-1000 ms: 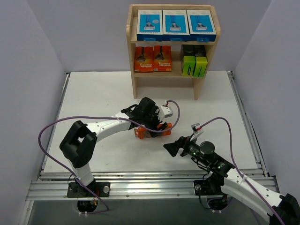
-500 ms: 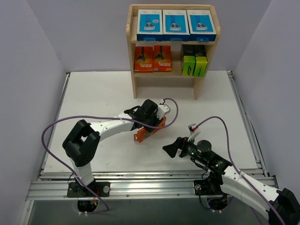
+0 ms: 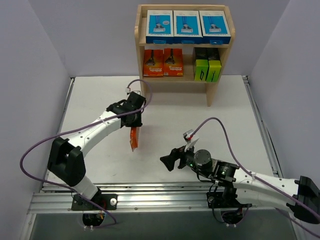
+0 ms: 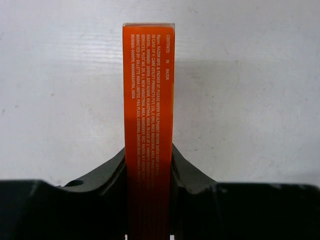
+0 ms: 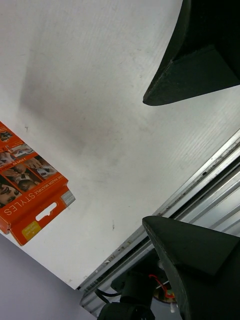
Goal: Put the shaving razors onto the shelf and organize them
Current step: Pass the shaving razor from the left arm to the right
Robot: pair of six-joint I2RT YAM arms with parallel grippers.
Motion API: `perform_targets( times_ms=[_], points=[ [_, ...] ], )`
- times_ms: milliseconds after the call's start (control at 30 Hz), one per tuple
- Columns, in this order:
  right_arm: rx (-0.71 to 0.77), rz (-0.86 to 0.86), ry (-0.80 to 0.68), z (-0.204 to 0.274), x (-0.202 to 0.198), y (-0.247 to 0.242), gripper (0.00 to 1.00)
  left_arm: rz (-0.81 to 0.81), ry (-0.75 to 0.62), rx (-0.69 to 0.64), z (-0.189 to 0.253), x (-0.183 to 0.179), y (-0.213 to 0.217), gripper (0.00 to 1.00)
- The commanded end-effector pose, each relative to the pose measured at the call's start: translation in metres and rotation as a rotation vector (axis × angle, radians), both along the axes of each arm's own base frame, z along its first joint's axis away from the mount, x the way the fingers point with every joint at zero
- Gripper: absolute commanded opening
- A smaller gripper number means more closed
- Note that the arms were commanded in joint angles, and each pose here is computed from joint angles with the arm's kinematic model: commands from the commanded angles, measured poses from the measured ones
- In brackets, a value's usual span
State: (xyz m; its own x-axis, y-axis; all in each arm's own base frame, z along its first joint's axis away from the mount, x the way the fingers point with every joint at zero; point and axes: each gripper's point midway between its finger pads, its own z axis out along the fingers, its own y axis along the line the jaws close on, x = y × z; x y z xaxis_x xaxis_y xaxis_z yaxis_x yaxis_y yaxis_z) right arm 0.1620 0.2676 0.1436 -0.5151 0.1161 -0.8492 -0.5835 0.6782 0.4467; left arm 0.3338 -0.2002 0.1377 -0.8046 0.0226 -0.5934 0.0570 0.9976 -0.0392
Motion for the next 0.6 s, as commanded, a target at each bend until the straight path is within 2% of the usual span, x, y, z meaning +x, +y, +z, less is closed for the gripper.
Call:
perform_targets(
  times_ms=[0, 33, 167, 300, 367, 400, 567],
  points=[
    [-0.074, -0.133, -0.122, 0.021, 0.017, 0.007, 0.87, 0.238, -0.006, -0.100, 0.026, -0.013, 0.022, 0.02],
    [-0.072, -0.107, -0.154, 0.035, 0.008, 0.022, 0.87, 0.288, 0.004, -0.144, 0.027, -0.014, 0.023, 0.02],
    [-0.179, -0.162, -0.222, 0.035, 0.006, 0.052, 0.87, 0.432, 0.052, -0.258, 0.021, -0.019, 0.039, 0.02],
    [-0.217, -0.166, -0.262, 0.042, 0.007, 0.079, 0.88, 0.487, 0.127, -0.333, 0.014, -0.033, 0.040, 0.02],
    [-0.273, -0.154, -0.288, 0.035, 0.008, 0.091, 0.88, 0.493, 0.146, -0.327, 0.010, -0.039, 0.042, 0.02],
    [-0.260, -0.163, -0.296, 0.045, 0.010, 0.099, 0.88, 0.490, 0.152, -0.328, 0.010, -0.042, 0.042, 0.02],
    [-0.310, -0.137, -0.317, 0.037, 0.015, 0.129, 0.87, 0.471, 0.187, -0.305, 0.002, -0.053, 0.045, 0.02]
  ],
)
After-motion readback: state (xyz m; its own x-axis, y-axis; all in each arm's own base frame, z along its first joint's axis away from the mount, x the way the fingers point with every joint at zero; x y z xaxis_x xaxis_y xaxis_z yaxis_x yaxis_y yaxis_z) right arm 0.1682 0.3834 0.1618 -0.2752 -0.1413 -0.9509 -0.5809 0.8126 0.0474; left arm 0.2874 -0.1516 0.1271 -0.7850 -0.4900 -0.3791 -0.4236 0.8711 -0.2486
